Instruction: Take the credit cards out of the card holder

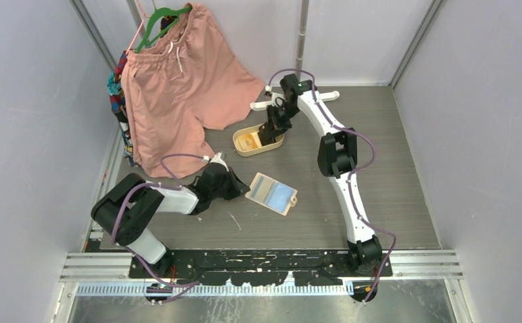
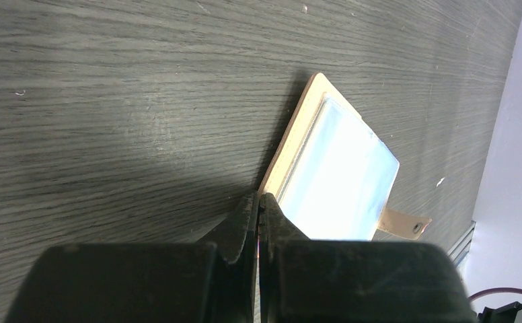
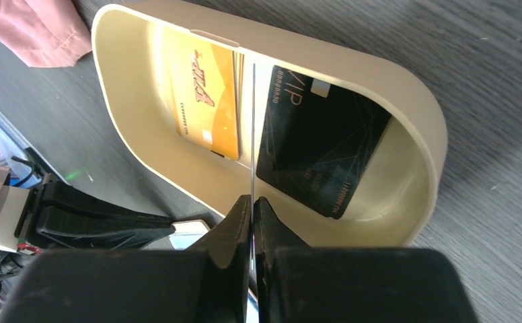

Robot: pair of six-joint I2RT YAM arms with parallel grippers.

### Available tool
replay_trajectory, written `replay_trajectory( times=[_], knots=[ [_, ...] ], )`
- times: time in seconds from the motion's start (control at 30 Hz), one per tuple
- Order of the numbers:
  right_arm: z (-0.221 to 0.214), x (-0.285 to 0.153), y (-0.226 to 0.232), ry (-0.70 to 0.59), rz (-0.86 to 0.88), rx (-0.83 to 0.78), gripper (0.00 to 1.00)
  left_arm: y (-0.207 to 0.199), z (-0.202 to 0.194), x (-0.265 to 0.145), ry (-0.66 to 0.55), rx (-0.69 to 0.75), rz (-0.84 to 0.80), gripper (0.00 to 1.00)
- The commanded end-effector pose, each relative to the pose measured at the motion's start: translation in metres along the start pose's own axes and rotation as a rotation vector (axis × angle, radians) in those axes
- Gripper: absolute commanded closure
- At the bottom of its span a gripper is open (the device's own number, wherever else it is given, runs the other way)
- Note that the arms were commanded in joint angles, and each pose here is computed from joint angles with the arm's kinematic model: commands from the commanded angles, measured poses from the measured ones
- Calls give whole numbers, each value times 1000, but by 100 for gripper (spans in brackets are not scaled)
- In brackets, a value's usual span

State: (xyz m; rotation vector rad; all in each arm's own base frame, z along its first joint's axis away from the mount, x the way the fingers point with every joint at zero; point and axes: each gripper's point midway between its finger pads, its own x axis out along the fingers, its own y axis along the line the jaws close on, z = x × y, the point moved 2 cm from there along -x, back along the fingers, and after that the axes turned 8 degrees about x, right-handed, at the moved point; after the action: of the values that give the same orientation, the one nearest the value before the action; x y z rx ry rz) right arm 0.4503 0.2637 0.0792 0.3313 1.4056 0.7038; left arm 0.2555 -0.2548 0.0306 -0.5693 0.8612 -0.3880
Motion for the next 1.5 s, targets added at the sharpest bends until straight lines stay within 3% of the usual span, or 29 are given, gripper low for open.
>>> replay_trajectory(
  times=[0.0, 0.27, 0.6, 0.8, 0.93, 1.1, 1.27, 1.47],
  knots=[
    [8, -13, 3, -41, -45, -37, 87, 63, -50, -10, 181, 37, 227, 100],
    [11, -20, -2, -58, -96, -43, 67, 62, -49, -10, 181, 37, 227, 100],
    [18, -48, 4, -123, -155, -65, 64, 61, -47, -12, 174, 43, 227, 100],
    [26, -80, 35, -216, -136, -92, 58, 60, -46, -12, 173, 45, 226, 100],
    [31, -97, 56, -289, -160, -125, 44, 59, -45, -12, 172, 45, 224, 100],
    [27, -85, 66, -314, -308, -177, 22, 59, -45, -14, 168, 44, 225, 100],
    [20, -58, 60, -293, -438, -177, 14, 61, -46, -16, 164, 44, 231, 100],
    [23, -47, 44, -315, -534, -128, 11, 64, -48, -19, 166, 44, 237, 100]
  ],
)
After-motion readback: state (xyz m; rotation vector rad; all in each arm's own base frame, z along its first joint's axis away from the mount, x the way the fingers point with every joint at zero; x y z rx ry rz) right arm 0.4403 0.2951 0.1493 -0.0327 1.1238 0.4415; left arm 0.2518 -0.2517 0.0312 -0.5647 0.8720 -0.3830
